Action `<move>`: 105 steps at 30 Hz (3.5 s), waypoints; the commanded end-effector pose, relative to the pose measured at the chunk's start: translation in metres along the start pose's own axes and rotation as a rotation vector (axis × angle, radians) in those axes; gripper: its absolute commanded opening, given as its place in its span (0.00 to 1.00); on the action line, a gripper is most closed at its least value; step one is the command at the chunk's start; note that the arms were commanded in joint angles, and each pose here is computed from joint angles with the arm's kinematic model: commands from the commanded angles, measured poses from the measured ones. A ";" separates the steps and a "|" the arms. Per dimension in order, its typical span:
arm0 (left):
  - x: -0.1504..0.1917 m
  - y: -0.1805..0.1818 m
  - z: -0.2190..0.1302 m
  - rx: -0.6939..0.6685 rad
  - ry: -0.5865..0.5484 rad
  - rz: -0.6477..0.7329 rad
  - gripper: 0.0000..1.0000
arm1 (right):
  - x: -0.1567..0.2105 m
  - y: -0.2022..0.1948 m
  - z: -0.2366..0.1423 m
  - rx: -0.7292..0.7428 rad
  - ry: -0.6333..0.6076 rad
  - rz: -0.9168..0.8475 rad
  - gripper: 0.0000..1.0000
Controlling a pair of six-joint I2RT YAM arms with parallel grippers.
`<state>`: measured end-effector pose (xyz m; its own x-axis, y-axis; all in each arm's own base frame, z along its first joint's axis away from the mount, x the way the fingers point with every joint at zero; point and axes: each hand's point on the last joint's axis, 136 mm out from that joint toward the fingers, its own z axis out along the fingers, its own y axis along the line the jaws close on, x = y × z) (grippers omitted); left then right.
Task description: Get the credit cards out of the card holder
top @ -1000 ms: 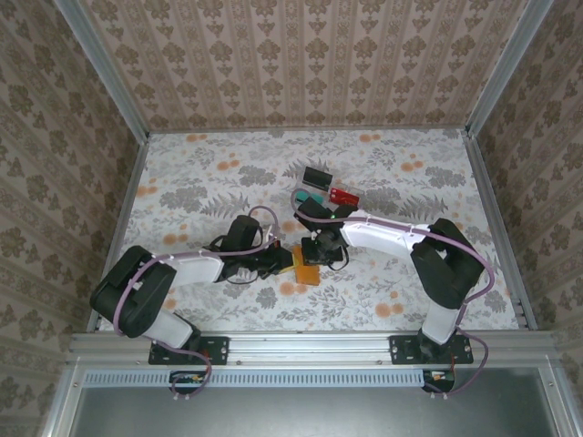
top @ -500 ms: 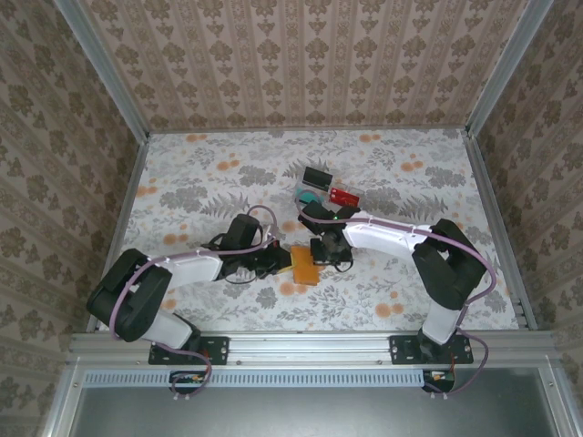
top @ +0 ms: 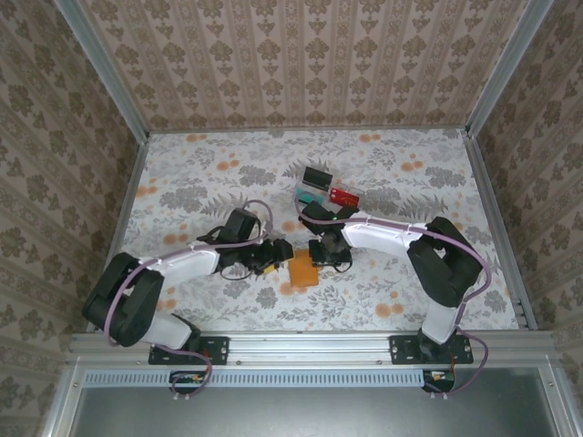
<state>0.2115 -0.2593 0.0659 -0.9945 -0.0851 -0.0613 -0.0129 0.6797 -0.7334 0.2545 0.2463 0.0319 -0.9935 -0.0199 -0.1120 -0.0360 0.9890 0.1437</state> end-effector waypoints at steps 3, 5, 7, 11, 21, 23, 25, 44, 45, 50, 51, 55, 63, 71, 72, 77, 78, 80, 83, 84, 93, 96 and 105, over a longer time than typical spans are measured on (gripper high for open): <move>-0.014 0.018 -0.029 -0.130 -0.100 -0.002 0.88 | -0.010 0.001 -0.005 0.008 -0.030 -0.029 0.17; -0.018 0.029 -0.040 -0.188 -0.140 -0.005 0.95 | -0.013 0.000 -0.013 0.015 -0.051 -0.041 0.15; -0.022 0.044 -0.052 -0.255 -0.188 -0.013 1.00 | -0.016 0.003 -0.026 0.007 -0.079 -0.060 0.13; -0.028 0.062 -0.075 -0.306 -0.278 -0.051 1.00 | -0.019 0.020 -0.056 -0.068 -0.126 -0.091 0.12; -0.028 0.074 -0.098 -0.271 -0.356 -0.106 1.00 | -0.018 0.089 -0.101 -0.313 -0.169 -0.112 0.10; -0.026 0.072 -0.098 -0.257 -0.352 -0.103 1.00 | -0.018 0.095 -0.101 -0.325 -0.166 -0.117 0.10; -0.024 0.068 -0.097 -0.230 -0.347 -0.098 1.00 | -0.018 0.093 -0.095 -0.303 -0.160 -0.114 0.10; -0.009 0.000 -0.047 0.037 -0.191 -0.020 0.76 | -0.001 -0.010 -0.041 -0.002 -0.079 -0.014 0.11; -0.008 -0.001 -0.043 0.037 -0.179 -0.030 0.72 | 0.000 -0.013 -0.039 0.005 -0.077 -0.012 0.11; -0.002 -0.005 -0.024 0.019 -0.109 -0.052 0.57 | 0.003 -0.019 -0.033 0.009 -0.069 -0.008 0.11; -0.001 -0.006 -0.021 0.012 -0.098 -0.053 0.54 | 0.003 -0.020 -0.032 0.009 -0.069 -0.008 0.11; 0.000 -0.007 -0.016 -0.023 -0.082 -0.048 0.47 | 0.002 -0.019 -0.032 0.005 -0.073 -0.014 0.11; -0.002 -0.003 -0.026 -0.094 -0.111 -0.021 0.46 | 0.002 -0.020 -0.032 0.007 -0.076 -0.020 0.11; 0.004 0.004 -0.009 -0.136 -0.033 -0.029 0.45 | 0.004 -0.021 -0.024 0.015 -0.060 -0.021 0.11; 0.004 0.004 -0.008 -0.135 -0.027 -0.030 0.45 | 0.004 -0.021 -0.025 0.014 -0.061 -0.020 0.11; 0.006 0.008 0.000 -0.147 -0.001 -0.041 0.43 | 0.005 -0.021 -0.022 0.017 -0.056 -0.021 0.10; 0.006 0.009 0.000 -0.154 0.000 -0.042 0.44 | 0.005 -0.022 -0.021 0.018 -0.054 -0.019 0.10; 0.006 0.013 0.001 -0.166 0.000 -0.046 0.44 | 0.005 -0.021 -0.021 0.017 -0.052 -0.020 0.10; 0.007 0.017 0.004 -0.178 0.009 -0.054 0.44 | 0.005 -0.021 -0.019 0.017 -0.050 -0.019 0.10; 0.008 0.018 0.006 -0.179 0.015 -0.057 0.44 | 0.005 -0.021 -0.020 0.015 -0.051 -0.018 0.10; 0.011 0.010 0.018 -0.138 0.064 -0.050 0.46 | 0.008 -0.021 -0.014 0.012 -0.037 -0.019 0.10; 0.011 0.009 0.019 -0.137 0.069 -0.040 0.43 | 0.008 -0.020 -0.013 0.008 -0.035 -0.017 0.10; 0.012 0.008 0.021 -0.134 0.081 -0.040 0.45 | 0.010 -0.020 -0.007 0.007 -0.021 -0.017 0.10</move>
<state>0.2006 -0.2632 0.0412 -0.9952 -0.0918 0.0330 -0.0922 0.7755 -0.6246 0.2487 0.2283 0.0449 -0.9864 -0.0213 -0.1629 -0.0457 0.9880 0.1474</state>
